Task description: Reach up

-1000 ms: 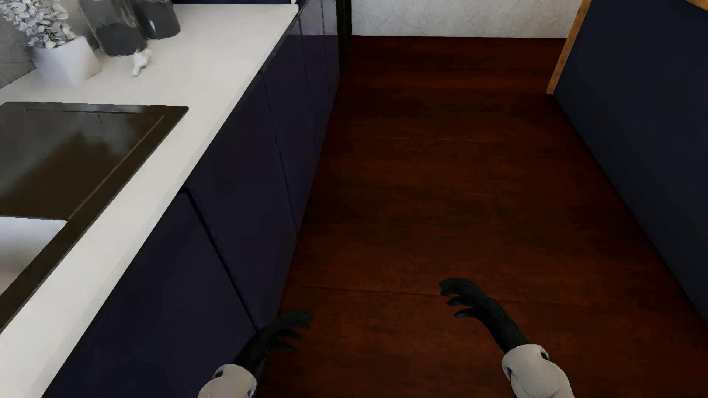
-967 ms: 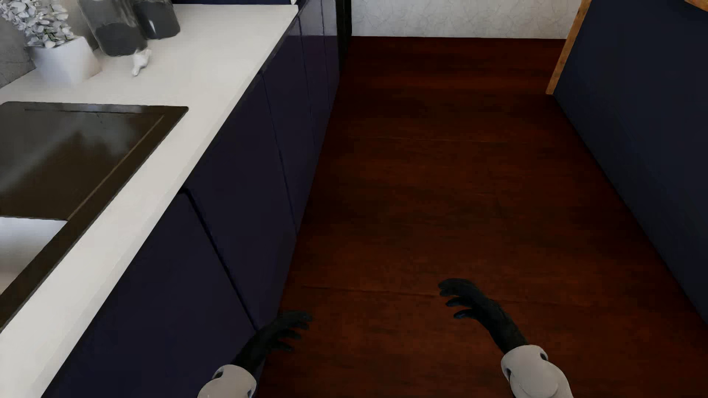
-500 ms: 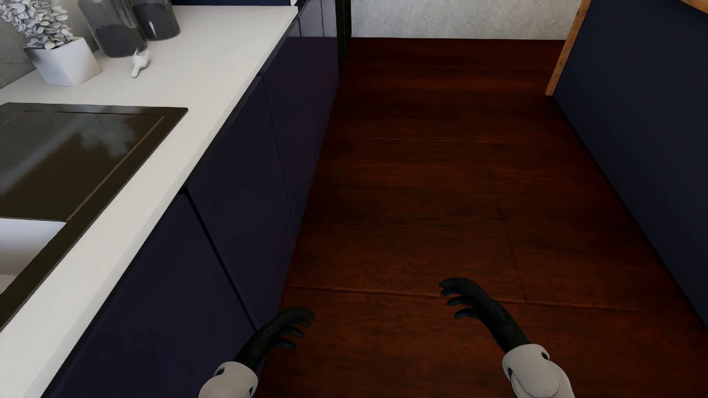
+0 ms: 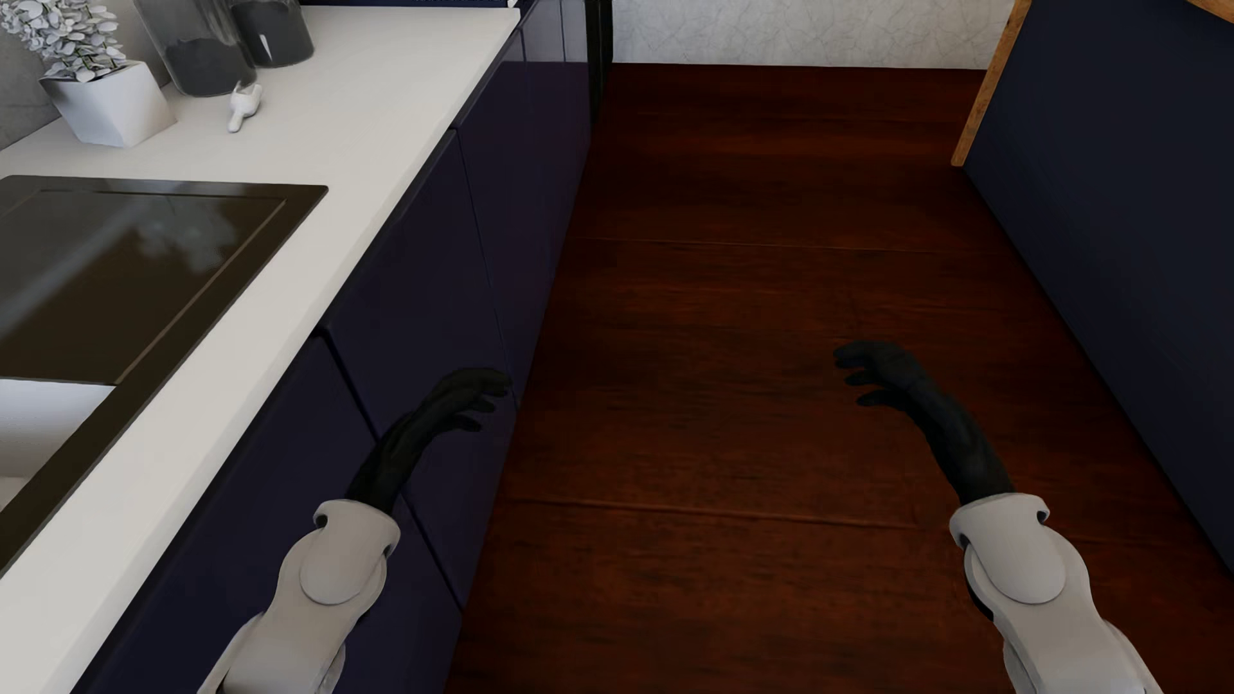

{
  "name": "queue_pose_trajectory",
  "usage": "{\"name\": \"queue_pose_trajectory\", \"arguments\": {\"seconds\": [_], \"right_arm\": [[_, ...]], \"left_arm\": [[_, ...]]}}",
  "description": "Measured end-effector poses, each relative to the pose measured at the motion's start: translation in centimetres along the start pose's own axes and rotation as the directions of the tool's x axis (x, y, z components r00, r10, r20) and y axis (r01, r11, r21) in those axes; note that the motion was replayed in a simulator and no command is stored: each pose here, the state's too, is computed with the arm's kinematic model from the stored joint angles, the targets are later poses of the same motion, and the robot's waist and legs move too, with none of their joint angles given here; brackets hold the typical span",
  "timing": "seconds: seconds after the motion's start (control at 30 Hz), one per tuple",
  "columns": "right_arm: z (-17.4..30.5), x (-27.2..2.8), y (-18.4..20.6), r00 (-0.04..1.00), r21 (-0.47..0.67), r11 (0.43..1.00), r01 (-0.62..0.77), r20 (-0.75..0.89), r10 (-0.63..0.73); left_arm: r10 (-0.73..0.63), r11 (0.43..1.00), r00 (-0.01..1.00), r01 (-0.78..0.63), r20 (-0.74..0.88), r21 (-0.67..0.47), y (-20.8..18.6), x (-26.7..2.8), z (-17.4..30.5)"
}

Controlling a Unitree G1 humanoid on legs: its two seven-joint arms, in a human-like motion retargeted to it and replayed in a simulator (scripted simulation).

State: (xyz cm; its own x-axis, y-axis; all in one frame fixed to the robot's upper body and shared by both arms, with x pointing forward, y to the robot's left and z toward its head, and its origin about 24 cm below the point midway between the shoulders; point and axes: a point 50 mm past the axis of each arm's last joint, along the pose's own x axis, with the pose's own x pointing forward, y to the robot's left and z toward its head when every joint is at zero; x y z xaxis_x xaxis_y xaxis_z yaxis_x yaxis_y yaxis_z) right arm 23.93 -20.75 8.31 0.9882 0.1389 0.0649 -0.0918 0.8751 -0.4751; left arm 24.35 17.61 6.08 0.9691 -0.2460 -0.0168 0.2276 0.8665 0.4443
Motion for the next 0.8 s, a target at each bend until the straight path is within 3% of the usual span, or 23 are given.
{"name": "queue_pose_trajectory", "arguments": {"seconds": [0.27,0.47,0.63,0.8], "right_arm": [[7.3,2.2,-8.0,0.926,-0.112,0.956,0.270,0.303,-0.226],[13.2,3.1,-12.2,0.822,-0.168,0.897,0.408,0.496,-0.281],[20.8,1.9,-14.7,0.644,-0.181,0.823,0.539,0.718,-0.264],[26.8,0.2,-15.2,0.482,-0.176,0.767,0.617,0.855,-0.192]], "left_arm": [[0.195,0.964,0.923,-0.243,0.332,0.108,7.4,1.5,8.2],[0.313,0.884,0.761,-0.452,0.568,0.118,12.8,1.3,15.2],[0.310,0.796,0.579,-0.592,0.754,0.127,16.2,-0.1,22.3],[0.216,0.752,0.457,-0.642,0.863,0.152,16.3,-1.4,27.7]]}}
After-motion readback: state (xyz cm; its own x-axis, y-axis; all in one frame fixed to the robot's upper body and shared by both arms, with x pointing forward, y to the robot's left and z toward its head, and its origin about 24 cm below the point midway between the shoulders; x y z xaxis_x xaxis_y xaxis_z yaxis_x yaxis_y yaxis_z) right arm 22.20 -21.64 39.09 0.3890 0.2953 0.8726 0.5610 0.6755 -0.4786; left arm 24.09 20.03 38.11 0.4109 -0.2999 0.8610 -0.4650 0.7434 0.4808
